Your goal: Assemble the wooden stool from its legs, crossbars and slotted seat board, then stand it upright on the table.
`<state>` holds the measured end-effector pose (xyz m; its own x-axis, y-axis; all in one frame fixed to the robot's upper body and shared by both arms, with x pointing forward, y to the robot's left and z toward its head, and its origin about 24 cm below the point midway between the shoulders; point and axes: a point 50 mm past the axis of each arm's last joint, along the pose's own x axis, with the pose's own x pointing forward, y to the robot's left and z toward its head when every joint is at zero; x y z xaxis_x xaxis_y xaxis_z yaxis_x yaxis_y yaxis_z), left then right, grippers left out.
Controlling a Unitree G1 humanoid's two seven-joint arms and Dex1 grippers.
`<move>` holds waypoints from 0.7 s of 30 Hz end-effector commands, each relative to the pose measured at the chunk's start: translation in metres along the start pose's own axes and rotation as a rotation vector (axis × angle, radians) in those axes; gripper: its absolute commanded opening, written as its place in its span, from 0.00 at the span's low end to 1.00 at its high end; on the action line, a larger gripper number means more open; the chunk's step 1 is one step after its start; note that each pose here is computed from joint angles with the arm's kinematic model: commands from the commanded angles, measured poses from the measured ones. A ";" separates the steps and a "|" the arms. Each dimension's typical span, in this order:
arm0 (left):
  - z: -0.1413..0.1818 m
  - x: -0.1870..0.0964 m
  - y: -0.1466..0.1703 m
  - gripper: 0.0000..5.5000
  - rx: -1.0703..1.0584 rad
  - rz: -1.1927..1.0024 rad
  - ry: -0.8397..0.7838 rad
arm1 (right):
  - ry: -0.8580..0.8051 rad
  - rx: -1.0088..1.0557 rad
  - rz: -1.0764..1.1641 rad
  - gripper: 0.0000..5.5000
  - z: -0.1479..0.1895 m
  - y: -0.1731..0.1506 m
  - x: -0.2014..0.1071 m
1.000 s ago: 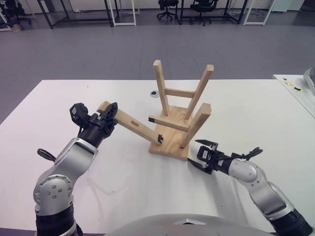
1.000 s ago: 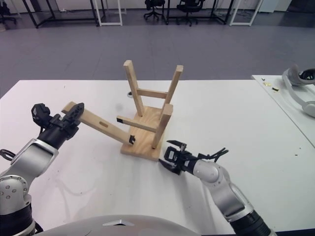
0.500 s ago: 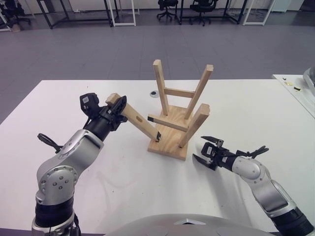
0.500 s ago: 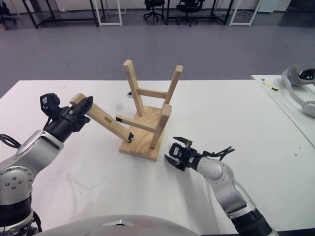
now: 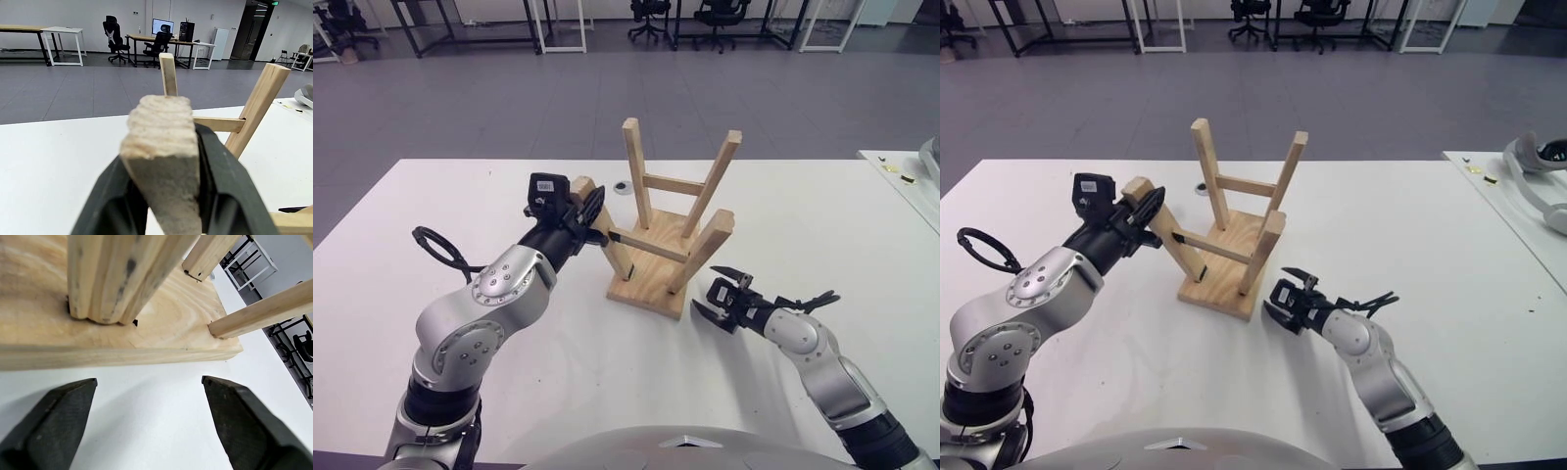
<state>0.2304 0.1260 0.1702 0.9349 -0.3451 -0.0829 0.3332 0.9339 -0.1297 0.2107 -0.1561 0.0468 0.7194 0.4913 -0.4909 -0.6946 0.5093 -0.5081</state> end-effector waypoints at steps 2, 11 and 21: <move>-0.033 0.007 0.018 0.19 0.097 0.092 0.220 | -0.050 0.068 -0.171 0.73 0.019 -0.023 -0.007; -0.038 0.016 0.013 0.19 0.037 0.138 0.229 | -0.605 0.207 -0.747 0.73 0.174 -0.108 -0.062; -0.029 0.041 -0.010 0.19 -0.056 0.120 0.210 | -0.163 -0.357 -0.483 0.73 0.156 -0.044 0.031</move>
<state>0.2613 0.1016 0.1717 0.9537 -0.2803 -0.1089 0.2554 0.9462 -0.1986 0.2612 -0.0545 0.1808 0.9168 0.3967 0.0467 -0.1800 0.5147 -0.8382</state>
